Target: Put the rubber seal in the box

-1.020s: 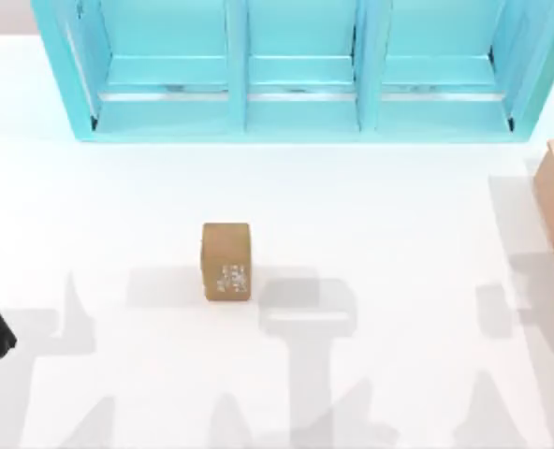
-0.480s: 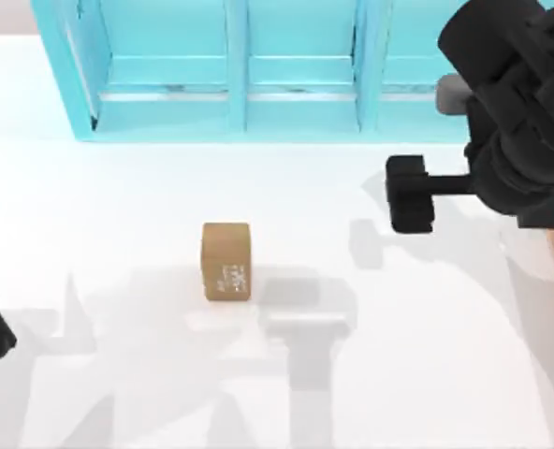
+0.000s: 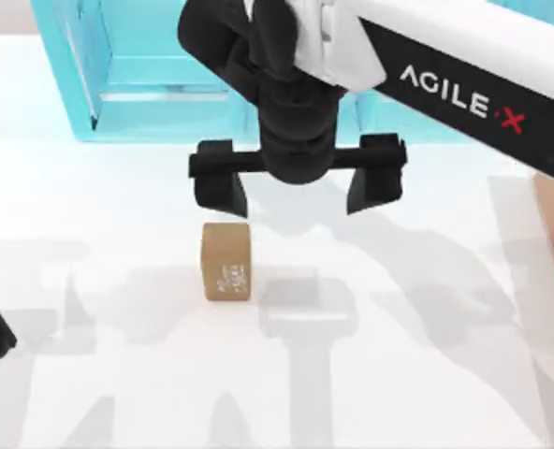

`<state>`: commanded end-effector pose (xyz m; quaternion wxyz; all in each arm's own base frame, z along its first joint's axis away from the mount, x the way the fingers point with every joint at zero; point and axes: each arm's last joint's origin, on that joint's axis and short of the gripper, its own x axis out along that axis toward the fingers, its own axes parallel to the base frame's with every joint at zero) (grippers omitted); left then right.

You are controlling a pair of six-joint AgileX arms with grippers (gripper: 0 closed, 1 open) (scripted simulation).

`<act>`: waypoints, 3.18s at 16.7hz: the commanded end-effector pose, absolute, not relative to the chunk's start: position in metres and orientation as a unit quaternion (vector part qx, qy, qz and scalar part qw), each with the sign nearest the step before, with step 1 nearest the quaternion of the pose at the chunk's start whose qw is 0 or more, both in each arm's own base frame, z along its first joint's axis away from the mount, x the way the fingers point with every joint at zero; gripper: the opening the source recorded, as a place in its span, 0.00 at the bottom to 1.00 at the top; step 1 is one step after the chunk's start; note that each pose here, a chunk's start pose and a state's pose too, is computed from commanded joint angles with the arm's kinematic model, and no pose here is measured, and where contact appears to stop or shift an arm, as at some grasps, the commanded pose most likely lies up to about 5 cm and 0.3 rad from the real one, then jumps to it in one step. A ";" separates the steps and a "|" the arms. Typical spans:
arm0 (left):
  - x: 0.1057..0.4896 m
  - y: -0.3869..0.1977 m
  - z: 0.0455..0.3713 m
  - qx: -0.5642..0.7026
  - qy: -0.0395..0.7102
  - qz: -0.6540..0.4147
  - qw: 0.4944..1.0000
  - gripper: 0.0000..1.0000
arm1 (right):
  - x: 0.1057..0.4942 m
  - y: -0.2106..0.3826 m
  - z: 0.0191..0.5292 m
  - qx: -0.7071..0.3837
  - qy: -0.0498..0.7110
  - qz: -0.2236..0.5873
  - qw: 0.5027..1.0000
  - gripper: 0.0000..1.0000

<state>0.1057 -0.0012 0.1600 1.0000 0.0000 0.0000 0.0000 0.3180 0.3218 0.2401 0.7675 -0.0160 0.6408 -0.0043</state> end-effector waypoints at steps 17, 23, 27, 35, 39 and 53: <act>0.106 -0.001 0.160 0.000 0.000 0.000 1.000 1.00 | 0.316 0.385 0.208 0.004 0.635 -0.003 0.773 1.00; 0.106 -0.001 0.160 0.000 0.000 0.000 1.000 1.00 | 0.328 0.386 0.138 0.006 0.633 -0.002 0.774 1.00; 0.106 -0.001 0.160 0.000 0.000 0.000 1.000 1.00 | 0.329 0.385 0.130 0.005 0.634 -0.002 0.774 1.00; 0.106 -0.001 0.160 0.000 0.000 0.000 1.000 1.00 | 0.329 0.385 0.130 0.005 0.634 -0.002 0.774 0.47; 0.106 -0.001 0.160 0.000 0.000 0.000 1.000 1.00 | 0.329 0.385 0.130 0.005 0.634 -0.002 0.774 0.17; 0.106 -0.001 0.160 0.000 0.000 0.000 1.000 1.00 | 0.326 0.389 0.131 -0.003 0.637 -0.003 0.771 0.00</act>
